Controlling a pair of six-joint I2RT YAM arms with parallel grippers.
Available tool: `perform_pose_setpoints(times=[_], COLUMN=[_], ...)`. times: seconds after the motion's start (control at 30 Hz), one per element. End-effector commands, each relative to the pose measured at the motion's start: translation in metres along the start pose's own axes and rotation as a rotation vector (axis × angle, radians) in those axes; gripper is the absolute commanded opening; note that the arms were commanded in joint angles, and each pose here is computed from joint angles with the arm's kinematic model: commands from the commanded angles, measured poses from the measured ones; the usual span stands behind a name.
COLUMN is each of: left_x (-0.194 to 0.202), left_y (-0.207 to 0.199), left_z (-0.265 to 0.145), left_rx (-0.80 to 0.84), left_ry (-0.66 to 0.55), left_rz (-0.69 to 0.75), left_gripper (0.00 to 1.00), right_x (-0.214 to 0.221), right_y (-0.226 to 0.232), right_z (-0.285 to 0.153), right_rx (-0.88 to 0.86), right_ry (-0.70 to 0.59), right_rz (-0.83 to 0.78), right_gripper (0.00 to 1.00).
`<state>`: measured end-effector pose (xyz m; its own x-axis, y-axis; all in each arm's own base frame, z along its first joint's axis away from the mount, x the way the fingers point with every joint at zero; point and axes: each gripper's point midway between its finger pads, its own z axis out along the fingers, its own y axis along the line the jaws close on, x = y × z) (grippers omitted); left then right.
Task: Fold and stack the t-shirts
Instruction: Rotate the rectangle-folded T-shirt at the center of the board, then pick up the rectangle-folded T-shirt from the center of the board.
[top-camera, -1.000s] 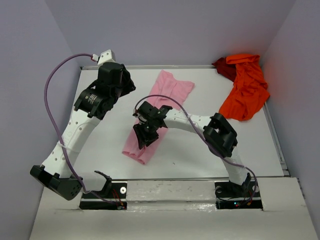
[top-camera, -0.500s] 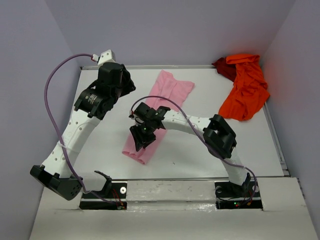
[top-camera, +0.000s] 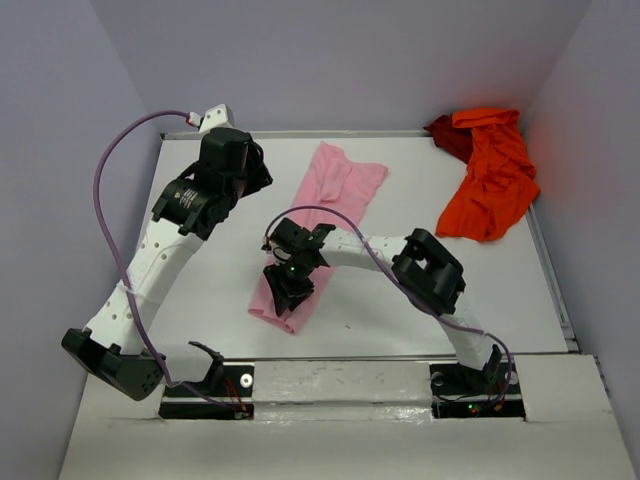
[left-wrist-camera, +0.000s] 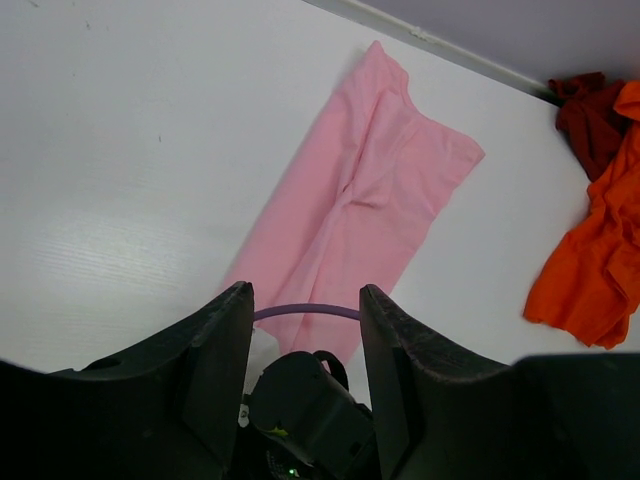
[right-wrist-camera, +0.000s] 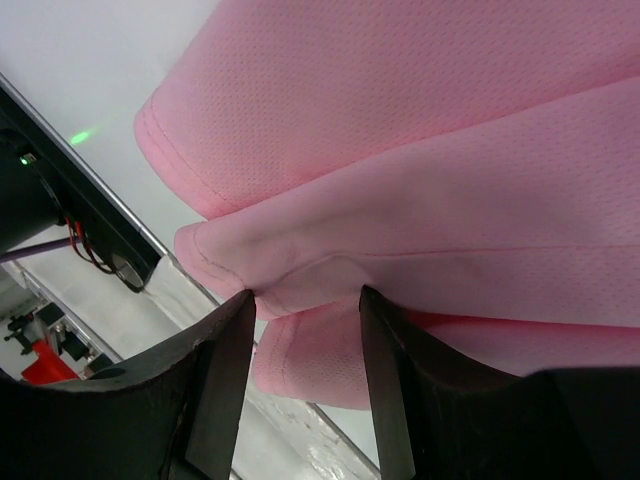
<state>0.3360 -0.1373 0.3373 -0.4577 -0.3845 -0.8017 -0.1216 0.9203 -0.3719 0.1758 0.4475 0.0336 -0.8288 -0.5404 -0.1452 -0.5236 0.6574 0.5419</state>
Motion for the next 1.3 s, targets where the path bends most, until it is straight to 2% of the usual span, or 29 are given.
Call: perform_pose_setpoints(times=[0.0,0.43,0.6,0.8,0.9,1.07,1.17,1.27], left_x=[-0.008,0.006,0.024,0.031,0.030,0.042,0.060,0.075], left_y=[-0.003,-0.006,0.001,0.005,0.005,0.008,0.010,0.009], left_z=[-0.007,0.008,0.013,0.018,0.018,0.017,0.019,0.016], left_rx=[0.025,0.031,0.025,0.013,0.019,0.032,0.057,0.099], left_ry=[-0.029,0.008,0.039,0.044,0.037,0.060,0.100,0.133], left_rz=[0.009,0.002,-0.003,0.006,0.006,0.005,0.014,0.004], left_gripper=[0.56,0.56,0.56,0.56,0.56,0.56,0.56,0.57], right_x=[0.019,0.037,0.042,0.042,0.014,-0.049,-0.059,-0.050], right_y=[-0.021,-0.112,-0.124,-0.115,-0.095,-0.060,-0.047,-0.048], right_z=[-0.008,-0.086,-0.108,-0.110,-0.125,-0.179,-0.202,-0.204], right_rx=[0.064,0.220,0.265,0.224,0.167,0.175,0.171,0.175], right_ry=[0.012,-0.078,-0.113,-0.111,-0.170,-0.310,-0.366,-0.374], right_rz=[0.047,0.264,0.252,0.253,0.193,0.100,0.106,0.146], right_gripper=[0.52,0.52,0.52,0.52,0.52,0.53,0.55,0.58])
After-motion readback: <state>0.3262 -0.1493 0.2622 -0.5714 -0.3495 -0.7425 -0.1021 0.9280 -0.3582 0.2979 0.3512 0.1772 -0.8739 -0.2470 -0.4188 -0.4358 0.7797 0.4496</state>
